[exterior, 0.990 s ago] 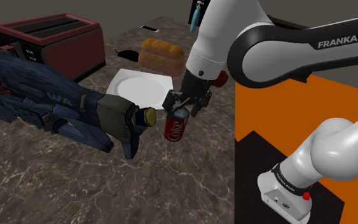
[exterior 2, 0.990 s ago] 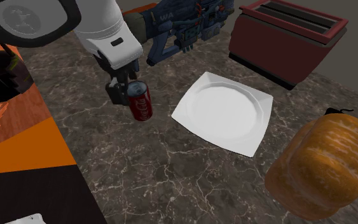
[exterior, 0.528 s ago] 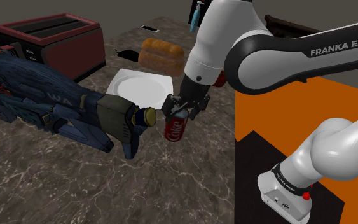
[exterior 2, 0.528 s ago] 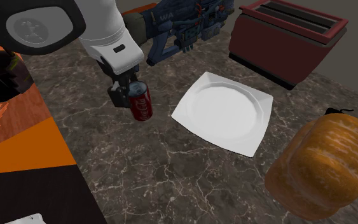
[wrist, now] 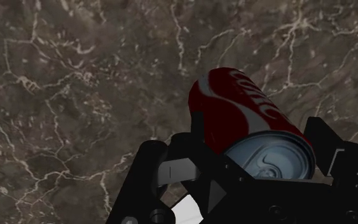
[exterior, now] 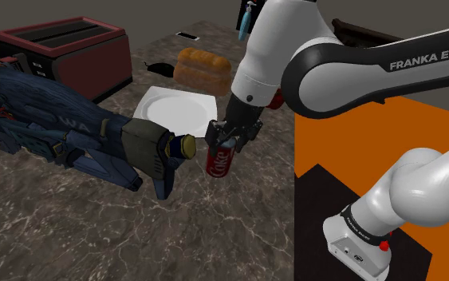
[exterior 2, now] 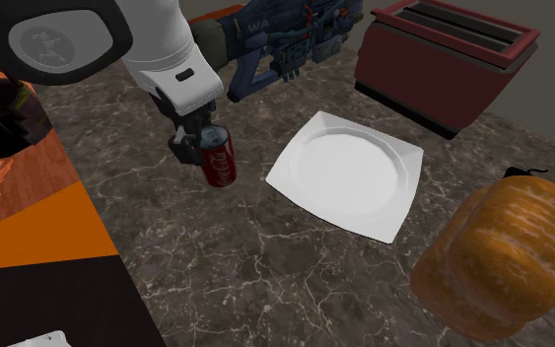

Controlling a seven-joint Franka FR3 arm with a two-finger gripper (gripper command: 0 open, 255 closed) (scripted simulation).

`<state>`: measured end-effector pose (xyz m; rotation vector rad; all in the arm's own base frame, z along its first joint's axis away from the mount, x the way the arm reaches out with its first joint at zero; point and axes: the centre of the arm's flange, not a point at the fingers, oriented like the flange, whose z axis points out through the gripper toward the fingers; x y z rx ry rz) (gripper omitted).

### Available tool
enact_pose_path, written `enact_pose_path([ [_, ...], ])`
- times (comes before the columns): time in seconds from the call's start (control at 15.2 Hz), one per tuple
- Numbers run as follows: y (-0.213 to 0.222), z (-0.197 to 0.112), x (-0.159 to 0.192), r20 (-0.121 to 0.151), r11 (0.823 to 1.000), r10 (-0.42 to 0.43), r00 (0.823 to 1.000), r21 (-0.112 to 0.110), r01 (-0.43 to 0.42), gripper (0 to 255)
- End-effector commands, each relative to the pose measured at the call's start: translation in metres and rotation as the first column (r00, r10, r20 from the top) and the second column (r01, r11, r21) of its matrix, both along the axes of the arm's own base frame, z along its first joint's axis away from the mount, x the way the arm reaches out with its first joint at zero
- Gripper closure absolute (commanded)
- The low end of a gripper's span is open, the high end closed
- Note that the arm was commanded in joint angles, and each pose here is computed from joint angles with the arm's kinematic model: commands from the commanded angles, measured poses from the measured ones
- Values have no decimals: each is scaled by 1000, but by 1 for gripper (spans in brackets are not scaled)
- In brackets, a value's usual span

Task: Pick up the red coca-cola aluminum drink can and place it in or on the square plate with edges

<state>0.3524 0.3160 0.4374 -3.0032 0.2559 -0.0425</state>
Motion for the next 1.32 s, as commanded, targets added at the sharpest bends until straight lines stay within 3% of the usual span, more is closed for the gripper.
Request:
enact_pose_path([
  [0.0, 0, 0, 0, -1, 1000, 0, 1000, 0, 0, 255],
  [0.2, 0, 0, 0, -1, 1000, 0, 1000, 0, 0, 255],
  [1.25, 0, 84, 0, -1, 1000, 0, 1000, 0, 0, 255],
])
